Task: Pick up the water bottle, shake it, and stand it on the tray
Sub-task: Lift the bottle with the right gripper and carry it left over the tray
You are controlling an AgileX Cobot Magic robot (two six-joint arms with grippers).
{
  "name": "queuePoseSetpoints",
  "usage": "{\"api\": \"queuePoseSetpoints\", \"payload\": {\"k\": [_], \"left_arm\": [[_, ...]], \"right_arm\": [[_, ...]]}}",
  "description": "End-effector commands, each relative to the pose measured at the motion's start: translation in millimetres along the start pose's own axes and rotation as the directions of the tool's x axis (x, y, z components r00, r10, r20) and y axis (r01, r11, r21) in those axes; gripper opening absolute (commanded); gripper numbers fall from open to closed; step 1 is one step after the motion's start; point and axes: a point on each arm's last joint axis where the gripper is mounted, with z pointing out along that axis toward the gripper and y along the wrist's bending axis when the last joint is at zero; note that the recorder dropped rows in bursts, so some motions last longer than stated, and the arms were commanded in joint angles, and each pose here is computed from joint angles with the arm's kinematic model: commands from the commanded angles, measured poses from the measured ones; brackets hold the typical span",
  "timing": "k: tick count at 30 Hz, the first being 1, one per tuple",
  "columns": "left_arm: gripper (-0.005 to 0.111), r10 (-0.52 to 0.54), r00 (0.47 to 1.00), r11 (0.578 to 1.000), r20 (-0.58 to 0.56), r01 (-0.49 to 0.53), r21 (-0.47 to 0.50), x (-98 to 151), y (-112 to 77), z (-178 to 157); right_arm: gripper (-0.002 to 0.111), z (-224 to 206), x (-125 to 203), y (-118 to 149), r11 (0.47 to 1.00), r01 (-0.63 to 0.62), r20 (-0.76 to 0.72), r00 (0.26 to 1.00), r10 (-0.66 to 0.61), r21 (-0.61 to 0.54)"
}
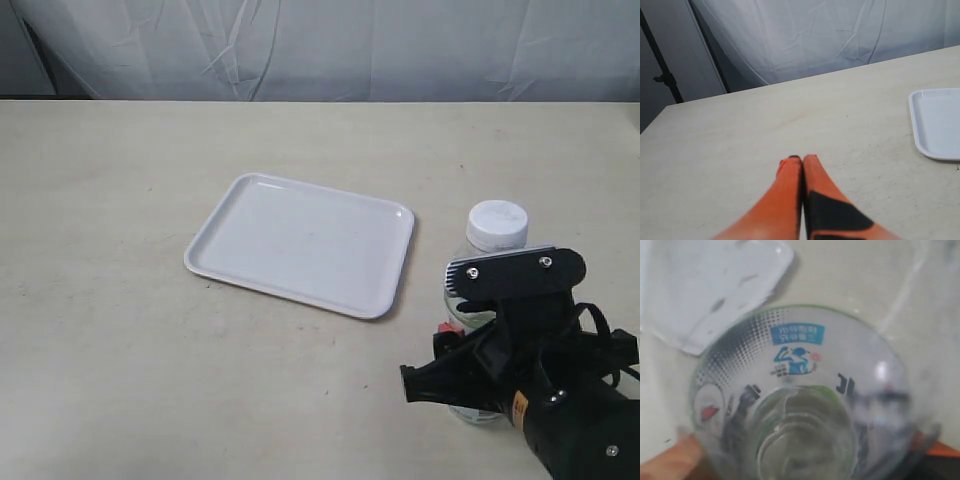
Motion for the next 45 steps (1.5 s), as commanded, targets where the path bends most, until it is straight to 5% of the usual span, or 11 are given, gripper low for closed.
{"api": "queuePoseSetpoints", "payload": {"k": [1,4,9,11,13,17,22,27,32,39,45], "left_arm": [[0.0,-0.005,1.0,1.0,0.009,0.005,0.0,0.2,-0.2,0.0],[0.0,-0.005,1.0,1.0,0.009,0.005,0.0,0.2,-0.2,0.0],[0.0,-0.005,1.0,1.0,0.009,0.005,0.0,0.2,-0.2,0.0],[0.0,-0.005,1.0,1.0,0.009,0.005,0.0,0.2,-0.2,0.0],[0.0,-0.005,1.0,1.0,0.009,0.005,0.0,0.2,-0.2,0.0],[0.0,-0.005,1.0,1.0,0.009,0.005,0.0,0.2,-0.2,0.0],[0.0,-0.005,1.0,1.0,0.009,0.005,0.0,0.2,-0.2,0.0],[0.0,-0.005,1.0,1.0,0.009,0.005,0.0,0.2,-0.2,0.0],[0.0,-0.005,1.0,1.0,0.009,0.005,0.0,0.2,-0.2,0.0],[0.0,-0.005,1.0,1.0,0.009,0.005,0.0,0.2,-0.2,0.0],[0.0,-0.005,1.0,1.0,0.009,0.005,0.0,0.2,-0.2,0.0]], "right_arm": [[-0.001,-24.3,-11.4,32.9,0.929,0.087,0.039,0.996,-0.079,-0.36],[-0.001,-47.6,-32.7,45.0,0.862,0.168,0.176,0.98,-0.093,-0.479],[-0.001,-47.6,-56.9,-1.8,0.983,-0.183,0.211,0.961,0.177,0.011],[-0.001,-54.7,-61.4,13.2,0.99,0.022,0.181,0.984,0.003,-0.137],[-0.001,-64.7,-60.6,33.3,0.89,0.308,0.243,0.942,-0.234,-0.337],[-0.001,-60.9,-68.8,-5.8,0.997,-0.071,0.18,0.982,0.063,0.036],[-0.001,-81.7,-77.7,21.4,0.918,0.16,0.246,0.967,-0.071,-0.363],[-0.001,-93.2,-96.9,6.1,0.951,-0.033,0.256,0.96,0.116,-0.307],[-0.001,-73.3,-61.9,18.8,0.948,0.016,0.053,0.999,0.001,-0.317],[-0.001,-112.2,-111.7,15.2,0.905,0.054,0.268,0.961,0.067,-0.421],[-0.001,-77.6,-62.7,26.6,0.927,0.093,0.027,0.996,-0.089,-0.362]]}}
